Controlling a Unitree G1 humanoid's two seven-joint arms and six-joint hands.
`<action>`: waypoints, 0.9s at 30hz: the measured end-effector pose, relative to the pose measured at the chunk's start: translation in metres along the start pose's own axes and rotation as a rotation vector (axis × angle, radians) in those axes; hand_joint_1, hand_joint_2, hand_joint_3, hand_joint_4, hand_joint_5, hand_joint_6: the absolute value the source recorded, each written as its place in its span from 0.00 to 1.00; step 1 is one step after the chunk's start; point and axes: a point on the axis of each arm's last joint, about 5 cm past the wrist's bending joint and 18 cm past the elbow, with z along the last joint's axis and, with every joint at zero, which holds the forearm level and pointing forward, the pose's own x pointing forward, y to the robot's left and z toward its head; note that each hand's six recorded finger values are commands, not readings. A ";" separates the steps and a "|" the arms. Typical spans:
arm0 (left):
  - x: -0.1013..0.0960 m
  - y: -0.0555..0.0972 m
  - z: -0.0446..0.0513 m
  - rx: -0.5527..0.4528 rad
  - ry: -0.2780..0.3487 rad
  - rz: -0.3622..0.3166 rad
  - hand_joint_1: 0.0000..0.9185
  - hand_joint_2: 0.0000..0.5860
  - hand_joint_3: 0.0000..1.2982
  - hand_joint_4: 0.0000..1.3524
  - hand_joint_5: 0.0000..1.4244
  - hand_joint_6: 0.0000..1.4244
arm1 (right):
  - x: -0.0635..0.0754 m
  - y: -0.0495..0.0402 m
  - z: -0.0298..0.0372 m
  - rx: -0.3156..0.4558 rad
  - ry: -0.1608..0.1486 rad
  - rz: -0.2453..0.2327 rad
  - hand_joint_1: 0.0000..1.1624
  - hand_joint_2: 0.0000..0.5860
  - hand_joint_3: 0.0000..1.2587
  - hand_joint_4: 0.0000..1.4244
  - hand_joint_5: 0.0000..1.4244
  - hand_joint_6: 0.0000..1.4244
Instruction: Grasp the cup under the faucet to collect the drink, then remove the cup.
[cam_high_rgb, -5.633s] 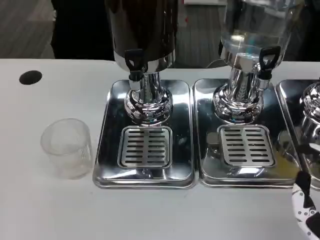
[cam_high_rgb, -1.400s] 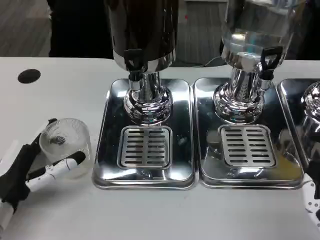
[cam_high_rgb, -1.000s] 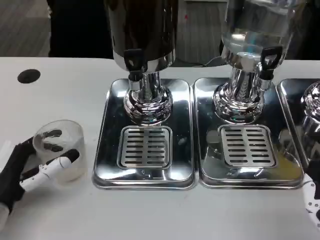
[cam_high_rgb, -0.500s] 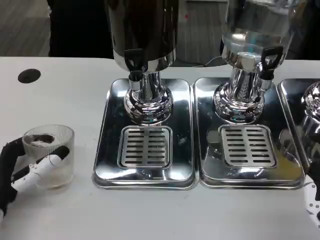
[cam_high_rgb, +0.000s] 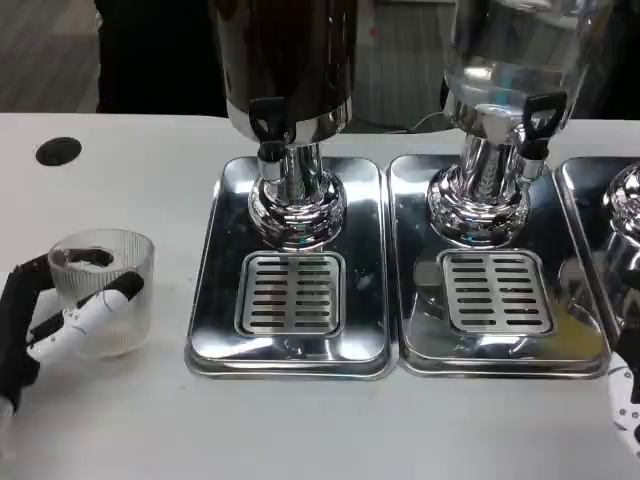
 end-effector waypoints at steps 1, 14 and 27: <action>0.002 0.000 0.0017 -0.001 -0.003 0.002 0.26 0.29 0.37 0.43 0.28 0.17 | 0.000 0.0000 0.0000 0.001 0.000 0.000 0.57 0.87 0.30 0.24 0.18 0.13; 0.029 -0.008 0.0291 0.036 -0.084 -0.025 0.26 0.30 0.37 0.43 0.28 0.17 | -0.004 -0.0014 -0.0007 0.004 0.006 -0.004 0.57 0.87 0.30 0.24 0.18 0.13; 0.041 -0.035 0.0452 0.076 -0.121 -0.136 0.26 0.31 0.38 0.43 0.29 0.18 | -0.007 -0.0032 -0.0019 0.016 0.021 -0.013 0.58 0.87 0.30 0.24 0.18 0.13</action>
